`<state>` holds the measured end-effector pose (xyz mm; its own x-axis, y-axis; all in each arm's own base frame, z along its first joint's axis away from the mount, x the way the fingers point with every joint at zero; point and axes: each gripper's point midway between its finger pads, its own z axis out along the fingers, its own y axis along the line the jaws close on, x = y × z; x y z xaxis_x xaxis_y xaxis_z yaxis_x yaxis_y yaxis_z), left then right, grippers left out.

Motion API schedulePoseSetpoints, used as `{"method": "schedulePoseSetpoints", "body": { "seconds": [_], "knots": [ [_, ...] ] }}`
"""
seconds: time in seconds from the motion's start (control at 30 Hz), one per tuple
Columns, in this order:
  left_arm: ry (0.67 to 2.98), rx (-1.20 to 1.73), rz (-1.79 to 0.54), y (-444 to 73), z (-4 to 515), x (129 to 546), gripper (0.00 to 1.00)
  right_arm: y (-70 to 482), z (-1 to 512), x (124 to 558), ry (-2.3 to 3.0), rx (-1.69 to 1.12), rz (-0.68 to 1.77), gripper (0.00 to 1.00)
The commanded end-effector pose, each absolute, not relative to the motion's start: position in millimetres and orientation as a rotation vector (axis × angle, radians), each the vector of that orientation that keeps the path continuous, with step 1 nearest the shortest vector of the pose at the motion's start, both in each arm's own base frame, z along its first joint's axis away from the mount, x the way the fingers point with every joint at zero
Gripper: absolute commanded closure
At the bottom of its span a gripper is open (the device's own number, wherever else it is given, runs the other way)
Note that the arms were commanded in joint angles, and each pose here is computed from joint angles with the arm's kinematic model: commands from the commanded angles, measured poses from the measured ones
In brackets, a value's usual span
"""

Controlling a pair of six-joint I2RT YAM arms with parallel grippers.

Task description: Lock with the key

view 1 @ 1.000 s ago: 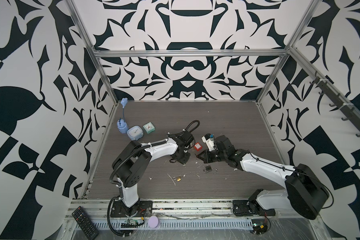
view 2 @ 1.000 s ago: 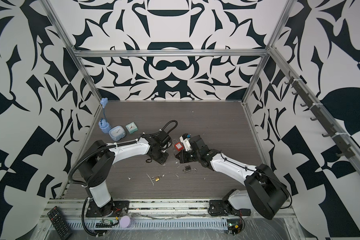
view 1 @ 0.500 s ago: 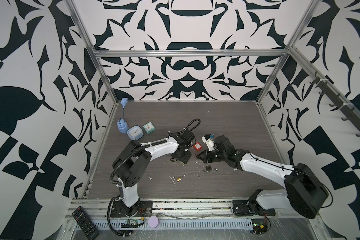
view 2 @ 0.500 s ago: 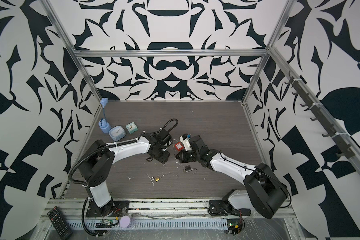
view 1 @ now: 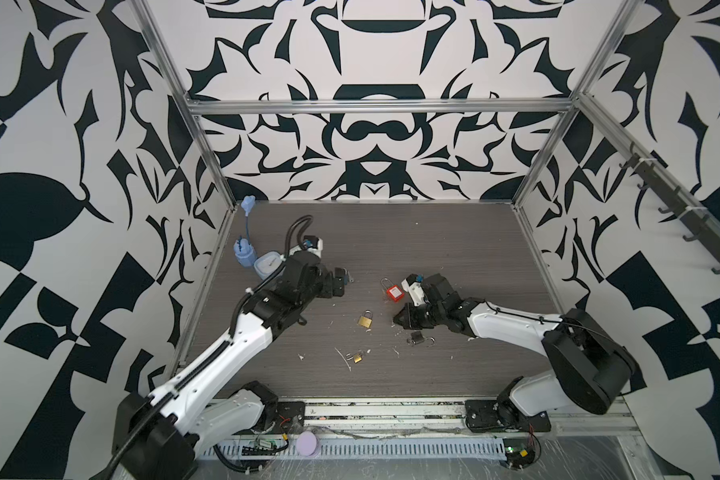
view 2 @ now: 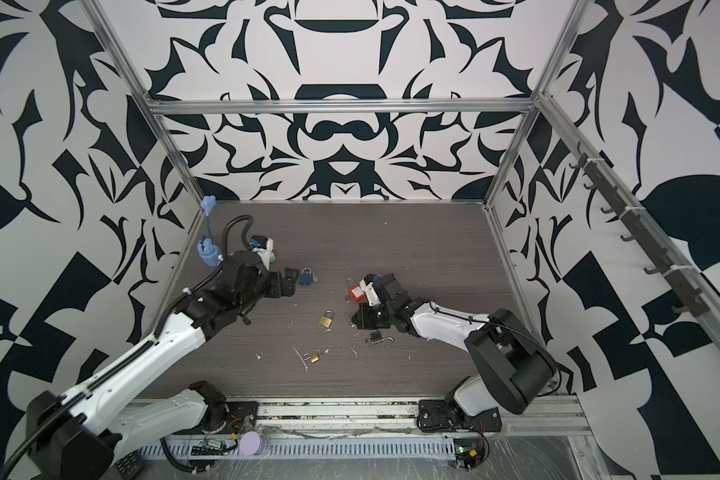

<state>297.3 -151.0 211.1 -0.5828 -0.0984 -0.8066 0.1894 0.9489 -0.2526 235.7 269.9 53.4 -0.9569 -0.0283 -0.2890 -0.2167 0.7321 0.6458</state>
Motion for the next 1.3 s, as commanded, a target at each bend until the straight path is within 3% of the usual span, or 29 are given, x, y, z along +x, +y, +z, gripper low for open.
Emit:
{"method": "schedulePoseSetpoints", "body": {
  "seconds": [0.0, 0.83, 1.13, 1.27],
  "knots": [
    [2.052, -0.134, -0.521, -133.4, 211.0, 299.7, 0.01, 288.3, 65.7, 245.7, 2.639, -0.187, 1.109, 1.00],
    [2.103, -0.145, -0.493, -118.4, 191.5, 288.6, 0.01, 336.5, 43.2, 254.6, 2.718, -0.241, 1.132, 1.00],
    [2.107, -0.140, -0.504, -120.2, 194.5, 288.3, 0.01, 330.2, 53.2, 254.6, 2.693, -0.266, 1.080, 0.87],
    [2.106, -0.162, -0.507, -117.8, 197.2, 286.0, 0.01, 326.2, 67.1, 257.7, 2.654, -0.287, 1.051, 0.76]
  ]
}}
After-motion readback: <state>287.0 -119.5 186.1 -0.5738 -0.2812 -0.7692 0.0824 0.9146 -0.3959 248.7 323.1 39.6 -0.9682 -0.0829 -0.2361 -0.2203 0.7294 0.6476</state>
